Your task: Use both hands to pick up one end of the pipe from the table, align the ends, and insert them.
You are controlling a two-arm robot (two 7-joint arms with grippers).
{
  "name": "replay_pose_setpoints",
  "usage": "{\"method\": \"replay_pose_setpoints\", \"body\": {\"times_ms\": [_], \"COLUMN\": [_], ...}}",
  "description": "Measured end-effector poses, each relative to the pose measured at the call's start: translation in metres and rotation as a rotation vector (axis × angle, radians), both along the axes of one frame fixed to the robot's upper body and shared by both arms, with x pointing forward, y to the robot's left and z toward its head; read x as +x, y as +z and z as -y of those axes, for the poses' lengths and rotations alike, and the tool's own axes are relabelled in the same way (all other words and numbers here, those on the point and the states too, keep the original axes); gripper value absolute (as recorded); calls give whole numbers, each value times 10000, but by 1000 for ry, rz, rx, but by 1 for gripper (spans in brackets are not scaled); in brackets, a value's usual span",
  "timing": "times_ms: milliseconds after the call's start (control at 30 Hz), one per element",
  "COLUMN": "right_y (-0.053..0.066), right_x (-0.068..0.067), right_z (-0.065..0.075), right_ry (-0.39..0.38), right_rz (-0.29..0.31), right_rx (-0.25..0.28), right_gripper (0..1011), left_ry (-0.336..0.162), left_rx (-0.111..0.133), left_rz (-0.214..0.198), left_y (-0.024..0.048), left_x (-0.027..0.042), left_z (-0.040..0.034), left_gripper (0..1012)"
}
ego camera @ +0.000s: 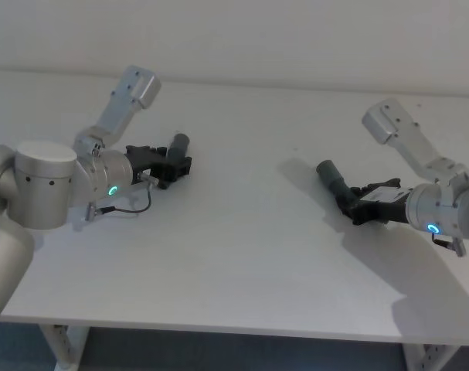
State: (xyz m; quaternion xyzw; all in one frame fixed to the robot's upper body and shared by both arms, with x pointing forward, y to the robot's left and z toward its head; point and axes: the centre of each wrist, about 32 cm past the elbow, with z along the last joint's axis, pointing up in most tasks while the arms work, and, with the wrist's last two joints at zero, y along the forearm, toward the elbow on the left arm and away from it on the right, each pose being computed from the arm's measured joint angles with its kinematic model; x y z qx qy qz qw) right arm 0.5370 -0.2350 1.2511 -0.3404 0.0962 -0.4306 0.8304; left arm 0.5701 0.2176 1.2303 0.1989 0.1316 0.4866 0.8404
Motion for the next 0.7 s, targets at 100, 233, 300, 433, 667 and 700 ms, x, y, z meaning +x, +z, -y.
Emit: {"method": "replay_pose_setpoints", "body": {"times_ms": [100,233,300,433,667,700], "right_y": [0,0,0,0,0,0], "right_x": [0,0,0,0,0,0], "right_z": [0,0,0,0,0,0], "right_ry": [0,0,0,0,0,0], "right_rz": [0,0,0,0,0,0], "right_rx": [0,0,0,0,0,0], "right_gripper": [264,264,263,264,264,264], "left_ry": [0,0,0,0,0,0], "left_rx": [0,0,0,0,0,0], "left_rz": [0,0,0,0,0,0], "left_y": [0,0,0,0,0,0], "left_x": [0,0,0,0,0,0], "left_z": [0,0,0,0,0,0], "left_gripper": [498,422,398,366,335,331]}}
